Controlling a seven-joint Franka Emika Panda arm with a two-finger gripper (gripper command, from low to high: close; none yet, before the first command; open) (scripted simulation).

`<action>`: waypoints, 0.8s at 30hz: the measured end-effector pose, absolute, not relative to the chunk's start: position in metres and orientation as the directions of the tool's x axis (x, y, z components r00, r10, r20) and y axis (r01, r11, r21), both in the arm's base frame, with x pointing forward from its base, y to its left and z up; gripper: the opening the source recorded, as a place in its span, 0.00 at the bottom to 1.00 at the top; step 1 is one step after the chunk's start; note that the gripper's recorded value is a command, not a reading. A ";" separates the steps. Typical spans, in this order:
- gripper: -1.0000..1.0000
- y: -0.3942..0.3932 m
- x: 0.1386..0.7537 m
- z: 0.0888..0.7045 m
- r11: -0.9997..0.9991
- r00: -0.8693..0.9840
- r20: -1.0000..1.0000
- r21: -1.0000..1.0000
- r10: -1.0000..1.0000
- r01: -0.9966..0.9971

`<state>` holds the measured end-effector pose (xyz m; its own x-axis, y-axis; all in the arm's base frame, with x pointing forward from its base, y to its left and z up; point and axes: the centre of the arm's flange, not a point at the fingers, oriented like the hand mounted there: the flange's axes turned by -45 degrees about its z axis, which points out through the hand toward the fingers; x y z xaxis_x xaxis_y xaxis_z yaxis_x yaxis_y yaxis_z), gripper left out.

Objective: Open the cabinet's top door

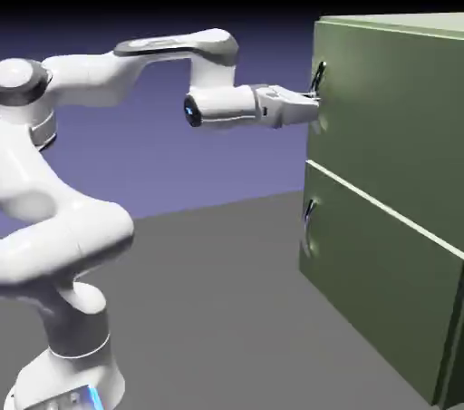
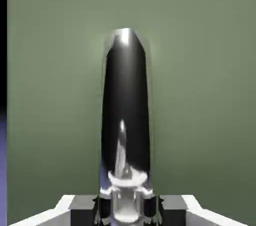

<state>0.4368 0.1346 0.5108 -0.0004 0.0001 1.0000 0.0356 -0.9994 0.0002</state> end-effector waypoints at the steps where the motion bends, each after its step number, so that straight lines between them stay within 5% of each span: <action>1: 0.00 0.132 0.429 0.511 -0.999 0.000 1.000 0.000 0.000 0.054; 24: 0.00 0.014 0.259 0.511 -0.874 0.000 1.000 0.000 0.000 0.486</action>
<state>0.2591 0.0143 0.5107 0.0002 -0.0001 1.0000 0.4859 -0.8740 -0.0002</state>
